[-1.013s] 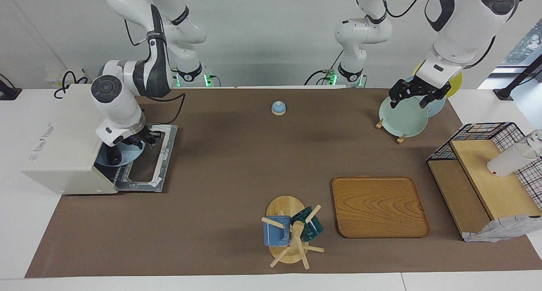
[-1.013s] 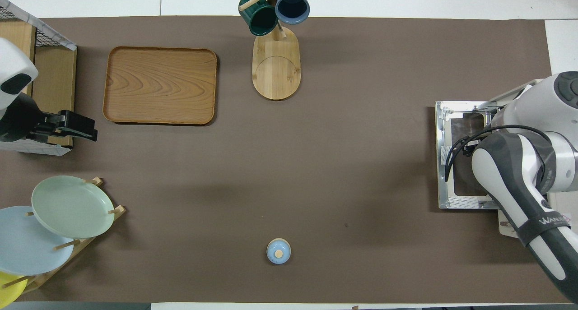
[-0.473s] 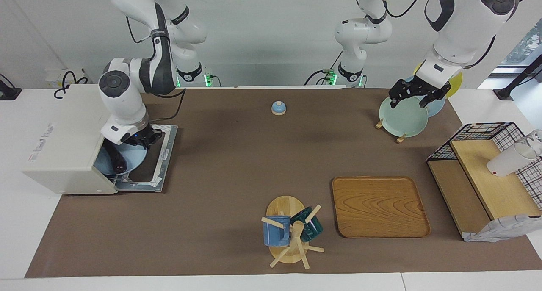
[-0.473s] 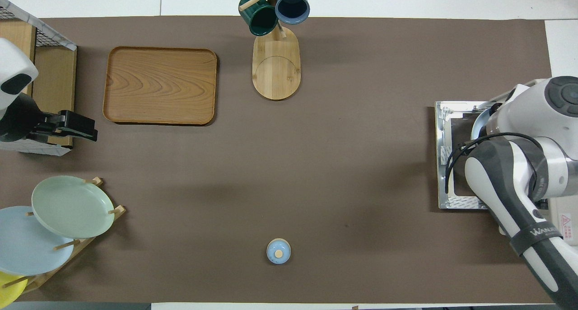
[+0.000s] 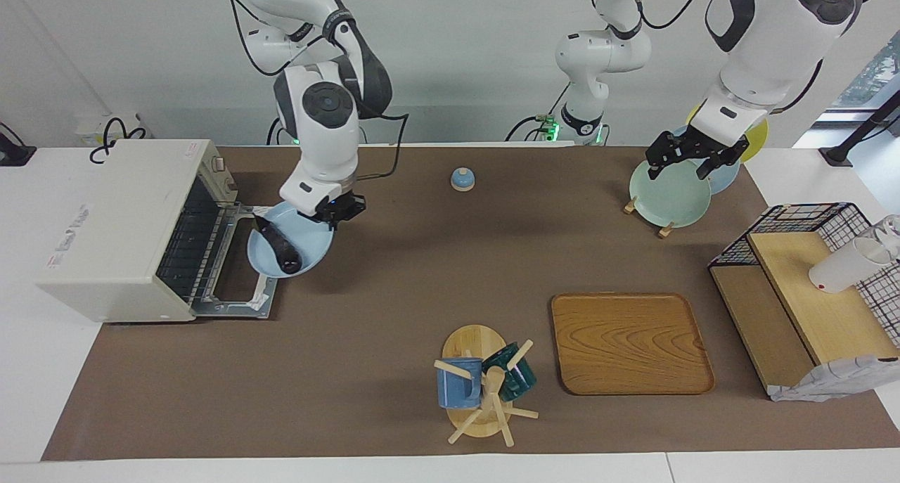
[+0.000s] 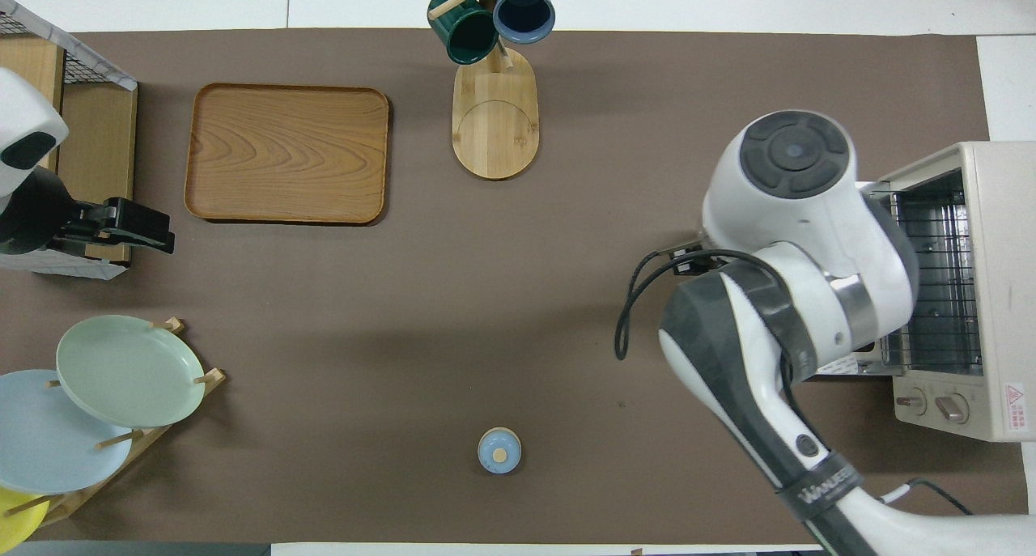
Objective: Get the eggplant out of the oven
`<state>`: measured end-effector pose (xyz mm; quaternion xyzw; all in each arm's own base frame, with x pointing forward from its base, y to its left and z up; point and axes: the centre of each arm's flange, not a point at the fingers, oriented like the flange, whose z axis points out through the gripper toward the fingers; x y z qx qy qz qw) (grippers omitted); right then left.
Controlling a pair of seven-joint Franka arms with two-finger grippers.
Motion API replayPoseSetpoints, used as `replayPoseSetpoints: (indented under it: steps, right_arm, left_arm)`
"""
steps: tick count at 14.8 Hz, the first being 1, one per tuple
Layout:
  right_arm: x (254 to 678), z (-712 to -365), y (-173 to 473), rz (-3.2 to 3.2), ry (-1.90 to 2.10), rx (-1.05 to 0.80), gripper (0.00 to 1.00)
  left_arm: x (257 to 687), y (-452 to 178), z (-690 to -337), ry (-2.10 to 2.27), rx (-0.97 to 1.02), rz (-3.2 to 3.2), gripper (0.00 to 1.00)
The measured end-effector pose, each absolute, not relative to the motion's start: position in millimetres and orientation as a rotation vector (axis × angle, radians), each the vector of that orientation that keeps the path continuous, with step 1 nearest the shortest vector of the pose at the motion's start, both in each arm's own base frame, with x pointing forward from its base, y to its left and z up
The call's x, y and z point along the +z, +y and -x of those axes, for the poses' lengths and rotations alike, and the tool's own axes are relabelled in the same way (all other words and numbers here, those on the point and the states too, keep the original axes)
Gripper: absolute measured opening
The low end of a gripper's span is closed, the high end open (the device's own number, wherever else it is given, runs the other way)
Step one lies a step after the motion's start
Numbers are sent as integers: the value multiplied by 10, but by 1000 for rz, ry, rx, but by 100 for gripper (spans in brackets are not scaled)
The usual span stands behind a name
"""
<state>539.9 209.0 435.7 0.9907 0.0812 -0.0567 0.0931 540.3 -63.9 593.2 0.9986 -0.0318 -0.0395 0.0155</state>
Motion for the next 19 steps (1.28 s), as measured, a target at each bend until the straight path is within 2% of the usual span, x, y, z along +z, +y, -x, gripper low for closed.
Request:
replayPoseSetpoints:
  steps: [3,5,9,11,16,19]
  right_arm:
    - [4263,-5318,2754,-2921,177,-126,3]
    - [4160,-5265,3462,-2888,120,-107,3]
    - [3648,-5165,4454,-2954,3,-56,3]
    - [3482,-5174,4600,-3006,-15,-27,3]
    - [3491,-5110,4816,-3096,25,55,3]
    - [3313,-5035,4864,-3152,38,78,4]
  left_arm:
    - [5932,-639,-5403,-99,-123,-3107,100]
    - [5932,-639,-5403,-99,-123,-3107,100]
    - [5932,-639,-5403,-99,-123,-3107,100]
    - [5932,-639,-5403,-99,-123,-3107,100]
    - [5932,-639,-5403,-99,-123,-3107,100]
    - [5932,-639,-5403,-99,-123,-3107,100]
